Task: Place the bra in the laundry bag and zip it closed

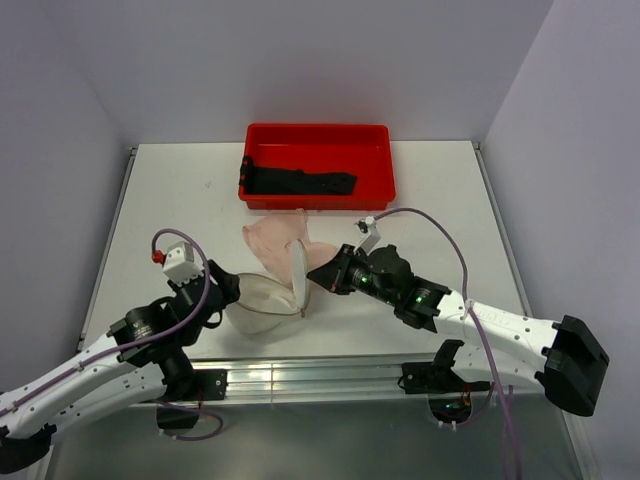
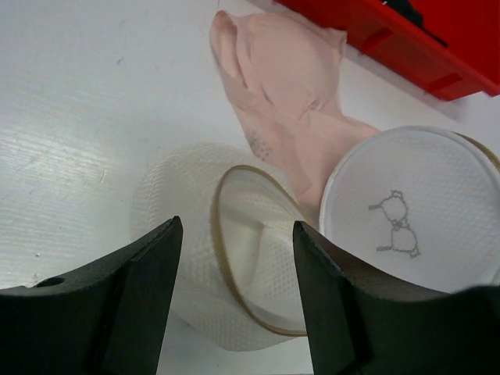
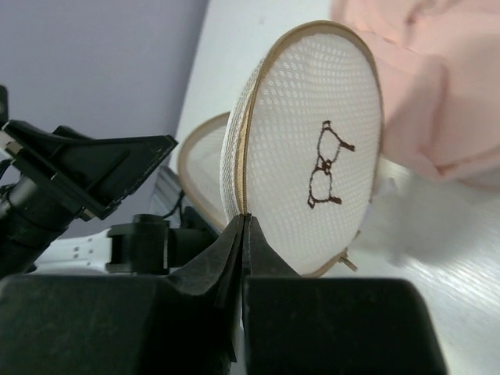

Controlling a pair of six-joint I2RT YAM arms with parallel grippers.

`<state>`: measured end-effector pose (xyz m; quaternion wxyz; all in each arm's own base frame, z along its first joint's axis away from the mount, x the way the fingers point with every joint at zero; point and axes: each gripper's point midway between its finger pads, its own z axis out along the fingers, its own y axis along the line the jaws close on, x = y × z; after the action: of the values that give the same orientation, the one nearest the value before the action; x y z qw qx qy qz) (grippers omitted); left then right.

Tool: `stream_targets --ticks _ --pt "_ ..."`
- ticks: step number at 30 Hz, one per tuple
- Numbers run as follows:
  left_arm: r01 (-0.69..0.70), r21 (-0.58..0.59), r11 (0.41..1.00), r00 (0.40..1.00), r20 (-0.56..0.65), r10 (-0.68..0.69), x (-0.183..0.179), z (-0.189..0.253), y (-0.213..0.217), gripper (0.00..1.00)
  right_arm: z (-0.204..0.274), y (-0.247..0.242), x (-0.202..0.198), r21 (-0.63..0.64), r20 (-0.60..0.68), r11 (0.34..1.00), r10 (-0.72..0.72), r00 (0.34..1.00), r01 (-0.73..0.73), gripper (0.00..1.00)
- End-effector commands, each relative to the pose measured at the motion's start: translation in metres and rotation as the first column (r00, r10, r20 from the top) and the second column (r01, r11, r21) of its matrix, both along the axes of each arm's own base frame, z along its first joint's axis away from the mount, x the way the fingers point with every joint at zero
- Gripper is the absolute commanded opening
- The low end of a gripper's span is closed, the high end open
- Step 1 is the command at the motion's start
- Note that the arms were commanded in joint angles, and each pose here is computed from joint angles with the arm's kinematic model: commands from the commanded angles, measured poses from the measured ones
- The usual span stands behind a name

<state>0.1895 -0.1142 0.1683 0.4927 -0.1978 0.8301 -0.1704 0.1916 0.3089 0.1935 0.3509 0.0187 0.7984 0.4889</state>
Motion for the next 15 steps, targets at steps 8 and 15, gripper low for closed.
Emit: stream_targets --ticks 8,15 --pt "0.052 0.026 0.998 0.997 -0.064 -0.050 0.001 -0.032 -0.018 0.74 -0.039 -0.041 0.006 -0.053 -0.069 0.981 -0.192 0.979 0.189 0.07" --pt "0.101 0.013 0.995 0.994 -0.049 -0.100 0.004 -0.031 -0.027 0.59 -0.070 -0.062 0.000 -0.169 -0.098 0.961 -0.238 0.966 0.220 0.23"
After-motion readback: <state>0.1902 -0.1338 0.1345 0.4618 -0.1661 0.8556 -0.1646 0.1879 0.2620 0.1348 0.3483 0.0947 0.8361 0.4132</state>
